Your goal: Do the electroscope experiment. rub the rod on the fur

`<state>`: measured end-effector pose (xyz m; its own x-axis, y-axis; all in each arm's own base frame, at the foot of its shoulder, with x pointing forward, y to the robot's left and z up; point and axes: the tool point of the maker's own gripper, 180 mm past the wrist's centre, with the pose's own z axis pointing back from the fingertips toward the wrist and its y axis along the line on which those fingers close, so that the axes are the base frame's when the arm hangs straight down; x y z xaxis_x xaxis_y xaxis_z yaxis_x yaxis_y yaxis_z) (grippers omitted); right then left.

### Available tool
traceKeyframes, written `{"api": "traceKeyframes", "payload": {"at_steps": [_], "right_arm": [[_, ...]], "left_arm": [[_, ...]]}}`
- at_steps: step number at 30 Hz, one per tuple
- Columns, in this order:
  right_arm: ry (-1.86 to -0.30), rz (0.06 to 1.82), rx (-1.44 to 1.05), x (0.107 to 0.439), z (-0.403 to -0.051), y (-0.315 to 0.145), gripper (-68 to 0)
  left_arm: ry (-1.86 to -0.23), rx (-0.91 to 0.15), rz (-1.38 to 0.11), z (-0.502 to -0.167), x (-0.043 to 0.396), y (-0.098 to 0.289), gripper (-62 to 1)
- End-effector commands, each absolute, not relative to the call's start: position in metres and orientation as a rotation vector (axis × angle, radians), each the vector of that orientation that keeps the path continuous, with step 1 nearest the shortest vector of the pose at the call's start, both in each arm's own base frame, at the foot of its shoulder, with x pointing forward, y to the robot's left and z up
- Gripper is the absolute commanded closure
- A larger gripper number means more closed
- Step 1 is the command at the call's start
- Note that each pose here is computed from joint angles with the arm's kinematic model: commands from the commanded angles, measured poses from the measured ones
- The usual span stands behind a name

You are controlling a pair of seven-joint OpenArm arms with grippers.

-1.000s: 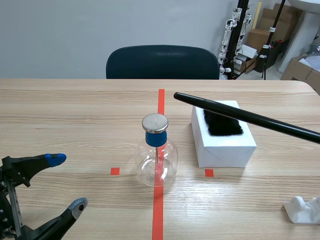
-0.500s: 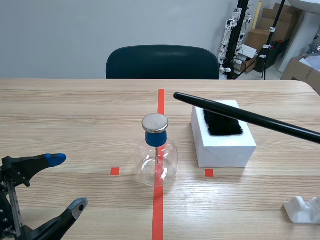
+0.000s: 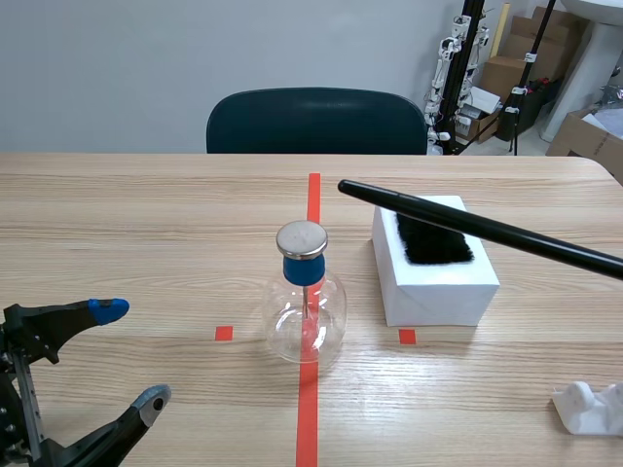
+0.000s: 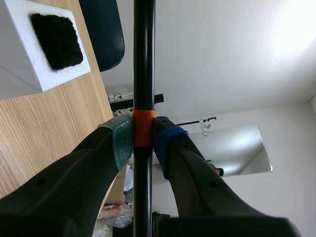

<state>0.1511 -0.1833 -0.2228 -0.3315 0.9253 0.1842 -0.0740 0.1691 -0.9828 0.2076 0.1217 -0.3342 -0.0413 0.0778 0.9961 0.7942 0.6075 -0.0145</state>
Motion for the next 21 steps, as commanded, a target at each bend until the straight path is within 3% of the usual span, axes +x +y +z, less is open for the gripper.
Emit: {"api": "traceKeyframes", "payload": {"at_steps": [1, 21], "right_arm": [[-1.534, 1.319, -0.876, 0.1535, -0.2137, -0.1828, 0.2], [-1.548, 1.3, -0.876, 0.1543, -0.211, -0.1835, 0.2]], "left_arm": [[-1.561, -0.78, -0.671, -0.325, 0.2099, 0.1197, -62.3], [-1.561, -0.78, -0.671, -0.325, 0.2099, 0.1197, -62.3]]}}
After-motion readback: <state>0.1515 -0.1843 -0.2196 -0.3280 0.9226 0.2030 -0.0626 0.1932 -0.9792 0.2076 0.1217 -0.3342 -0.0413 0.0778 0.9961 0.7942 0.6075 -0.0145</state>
